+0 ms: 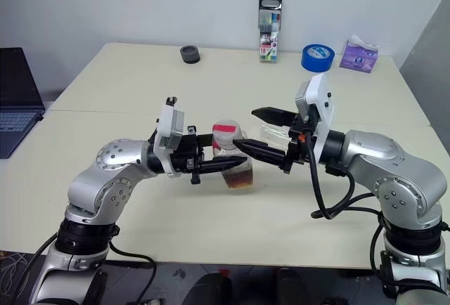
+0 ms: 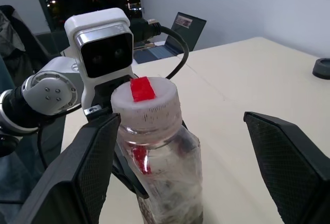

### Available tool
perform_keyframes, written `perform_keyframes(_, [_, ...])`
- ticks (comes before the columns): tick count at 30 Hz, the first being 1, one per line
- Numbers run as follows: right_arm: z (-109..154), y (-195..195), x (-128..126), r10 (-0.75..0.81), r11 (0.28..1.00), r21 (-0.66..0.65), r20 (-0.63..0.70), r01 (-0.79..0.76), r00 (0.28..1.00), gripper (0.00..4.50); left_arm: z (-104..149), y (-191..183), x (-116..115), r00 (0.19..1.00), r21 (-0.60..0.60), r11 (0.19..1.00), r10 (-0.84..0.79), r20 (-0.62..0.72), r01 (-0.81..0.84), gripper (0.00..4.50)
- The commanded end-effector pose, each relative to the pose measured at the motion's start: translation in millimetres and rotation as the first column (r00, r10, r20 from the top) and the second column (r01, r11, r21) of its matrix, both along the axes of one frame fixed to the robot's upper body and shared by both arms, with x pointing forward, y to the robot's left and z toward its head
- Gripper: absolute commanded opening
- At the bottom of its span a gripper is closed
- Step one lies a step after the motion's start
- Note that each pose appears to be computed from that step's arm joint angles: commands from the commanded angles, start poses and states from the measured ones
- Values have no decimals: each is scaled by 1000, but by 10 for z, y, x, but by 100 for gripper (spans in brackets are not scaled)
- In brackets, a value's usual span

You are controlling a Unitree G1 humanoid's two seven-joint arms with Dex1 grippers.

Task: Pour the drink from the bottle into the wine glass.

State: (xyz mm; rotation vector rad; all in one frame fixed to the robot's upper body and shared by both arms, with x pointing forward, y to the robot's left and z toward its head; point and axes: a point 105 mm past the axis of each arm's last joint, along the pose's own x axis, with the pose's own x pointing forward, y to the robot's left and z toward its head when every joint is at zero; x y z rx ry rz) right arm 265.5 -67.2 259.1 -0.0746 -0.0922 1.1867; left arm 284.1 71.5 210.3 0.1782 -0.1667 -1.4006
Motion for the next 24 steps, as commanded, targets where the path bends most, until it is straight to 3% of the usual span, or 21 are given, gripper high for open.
perform_keyframes(1, [92, 58, -76, 23, 1000, 12, 39, -24, 999, 407, 134, -51, -47, 997, -15, 999, -33, 70, 34, 188])
perform_keyframes(15, [107, 136, -153, 99, 995, 1, 27, -99, 995, 407, 157, -29, 10, 996, -5, 1000, -25, 80, 25, 188])
perform_keyframes(24, [173, 288, -65, 67, 997, 41, 88, -71, 994, 407, 155, -48, -4, 996, -7, 1000, -27, 86, 28, 188])
